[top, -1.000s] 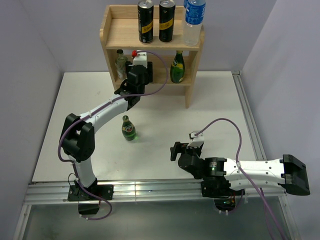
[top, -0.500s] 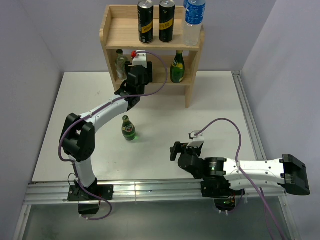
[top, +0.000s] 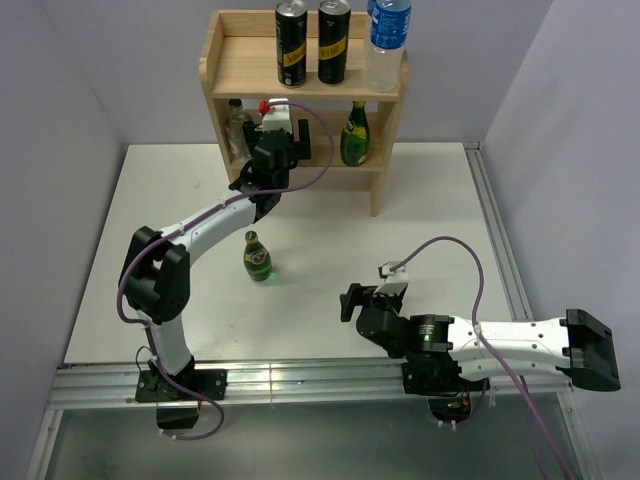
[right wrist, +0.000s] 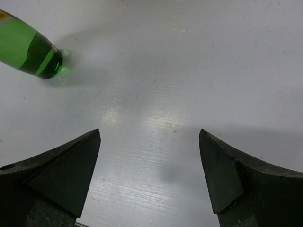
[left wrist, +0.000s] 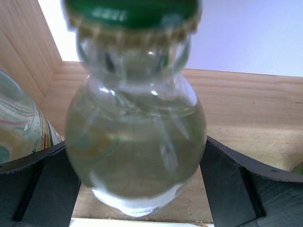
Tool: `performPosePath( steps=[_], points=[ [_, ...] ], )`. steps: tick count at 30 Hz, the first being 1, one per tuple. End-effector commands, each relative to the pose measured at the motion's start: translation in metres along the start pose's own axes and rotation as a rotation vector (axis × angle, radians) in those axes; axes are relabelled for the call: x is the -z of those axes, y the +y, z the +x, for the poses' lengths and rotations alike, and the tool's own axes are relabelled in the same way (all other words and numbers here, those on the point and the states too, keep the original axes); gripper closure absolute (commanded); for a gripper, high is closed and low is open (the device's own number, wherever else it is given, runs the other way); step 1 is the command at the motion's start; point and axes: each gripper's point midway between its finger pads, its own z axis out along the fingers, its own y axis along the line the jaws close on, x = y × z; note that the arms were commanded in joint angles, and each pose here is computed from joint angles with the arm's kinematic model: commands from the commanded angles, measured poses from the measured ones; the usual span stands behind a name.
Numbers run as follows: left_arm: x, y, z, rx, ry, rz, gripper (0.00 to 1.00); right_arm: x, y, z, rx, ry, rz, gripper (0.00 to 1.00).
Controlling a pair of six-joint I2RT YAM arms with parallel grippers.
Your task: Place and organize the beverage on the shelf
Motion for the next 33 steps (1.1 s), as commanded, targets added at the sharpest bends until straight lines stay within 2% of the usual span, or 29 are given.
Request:
performPosePath(
  steps=[1,11,26,29,30,33],
  points=[
    [-0.001,0.008,-0.029,0.072,-0.079,-0.023,0.01,0.000,0.001,-0.009,-0.050,-0.030,0.005,0.09],
    [0.005,0.006,-0.028,0.073,-0.070,-0.016,0.02,0.000,0.001,-0.009,-0.050,-0.030,0.003,0.09],
    [0.051,0.002,-0.027,0.076,-0.066,-0.023,0.03,0.000,0.003,-0.007,-0.063,-0.026,-0.011,0.09],
    [0.065,0.004,-0.024,0.081,-0.053,-0.037,0.04,0.000,0.003,-0.008,-0.063,-0.029,-0.008,0.09],
    [0.072,0.002,-0.014,0.074,-0.030,-0.031,0.04,0.000,0.002,-0.008,-0.064,-0.030,-0.006,0.09],
    [0.104,0.008,-0.017,0.097,-0.010,-0.020,0.04,0.001,0.001,-0.008,-0.068,-0.032,-0.007,0.09]
  ],
)
